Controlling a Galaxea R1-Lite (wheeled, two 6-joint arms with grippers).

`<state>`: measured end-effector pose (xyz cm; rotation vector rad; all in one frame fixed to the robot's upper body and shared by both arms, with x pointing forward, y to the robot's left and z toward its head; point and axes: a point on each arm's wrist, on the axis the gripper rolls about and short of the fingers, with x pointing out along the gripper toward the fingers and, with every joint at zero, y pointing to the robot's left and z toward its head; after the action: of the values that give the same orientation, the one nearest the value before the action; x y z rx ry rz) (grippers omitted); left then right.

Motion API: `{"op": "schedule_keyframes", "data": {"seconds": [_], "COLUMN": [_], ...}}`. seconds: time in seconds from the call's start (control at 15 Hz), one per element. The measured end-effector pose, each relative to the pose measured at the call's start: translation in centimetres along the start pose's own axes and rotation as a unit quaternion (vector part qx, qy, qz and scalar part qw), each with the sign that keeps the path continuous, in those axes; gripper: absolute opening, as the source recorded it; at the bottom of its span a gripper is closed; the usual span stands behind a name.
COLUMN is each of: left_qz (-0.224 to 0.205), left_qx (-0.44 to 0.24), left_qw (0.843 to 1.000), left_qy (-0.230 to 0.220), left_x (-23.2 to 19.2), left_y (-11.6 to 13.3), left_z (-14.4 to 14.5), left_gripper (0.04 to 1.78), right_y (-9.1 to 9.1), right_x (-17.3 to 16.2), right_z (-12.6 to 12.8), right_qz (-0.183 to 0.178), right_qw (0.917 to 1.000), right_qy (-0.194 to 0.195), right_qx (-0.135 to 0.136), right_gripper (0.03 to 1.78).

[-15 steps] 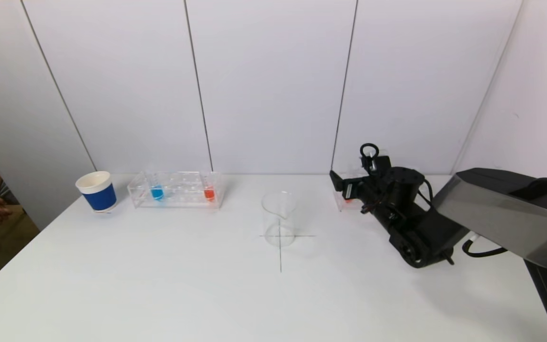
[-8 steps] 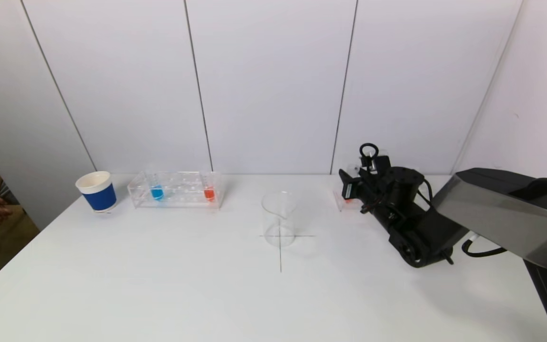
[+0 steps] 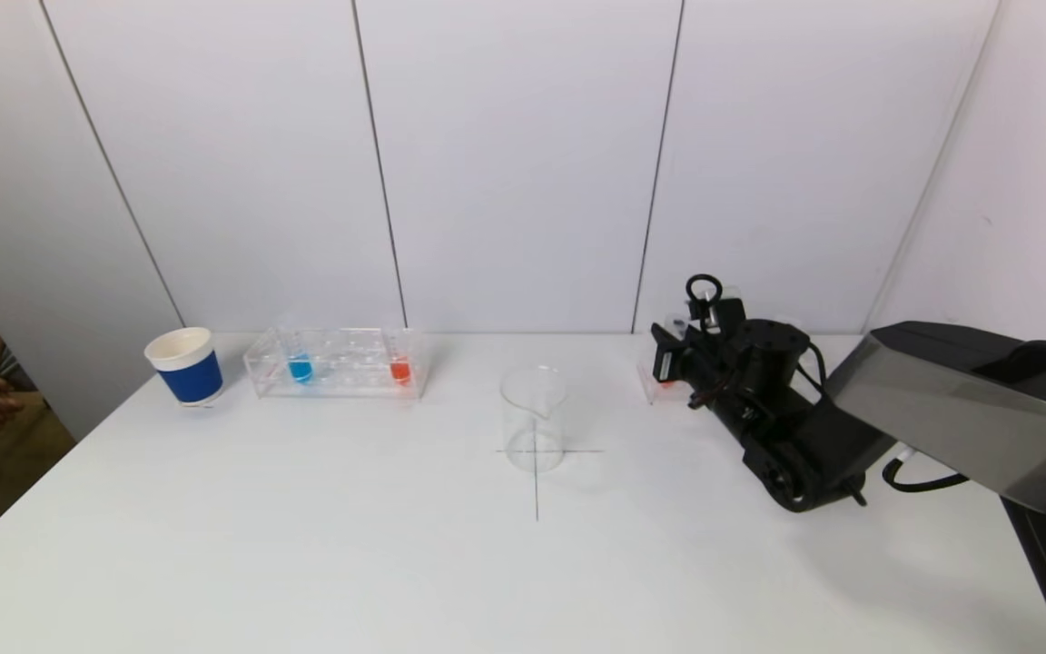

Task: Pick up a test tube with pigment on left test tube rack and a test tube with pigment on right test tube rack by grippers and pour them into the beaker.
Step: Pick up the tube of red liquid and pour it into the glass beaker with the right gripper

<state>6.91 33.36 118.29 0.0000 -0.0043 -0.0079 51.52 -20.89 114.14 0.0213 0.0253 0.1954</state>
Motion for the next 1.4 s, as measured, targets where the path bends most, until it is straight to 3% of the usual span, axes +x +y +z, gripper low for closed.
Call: {"op": "schedule_keyframes", "data": {"seconds": [0.8,1.4], "left_qz": [0.0,0.0], "left_qx": [0.0,0.0], "left_qw": [1.0,1.0], "left_qy": [0.0,0.0], "left_x": [0.0,0.0], "left_y": [0.0,0.0], "left_z": [0.0,0.0], "left_gripper": [1.76,1.76], "right_y": [0.1,0.6], "right_x": [-0.2,-1.1], "right_z": [0.3,3.9], "right_qz": [0.001,0.006], "right_qw": [1.0,0.9999], "right_qy": [0.0,-0.008], "right_qx": [0.0,-0.004], "right_gripper": [0.51,0.51]}}
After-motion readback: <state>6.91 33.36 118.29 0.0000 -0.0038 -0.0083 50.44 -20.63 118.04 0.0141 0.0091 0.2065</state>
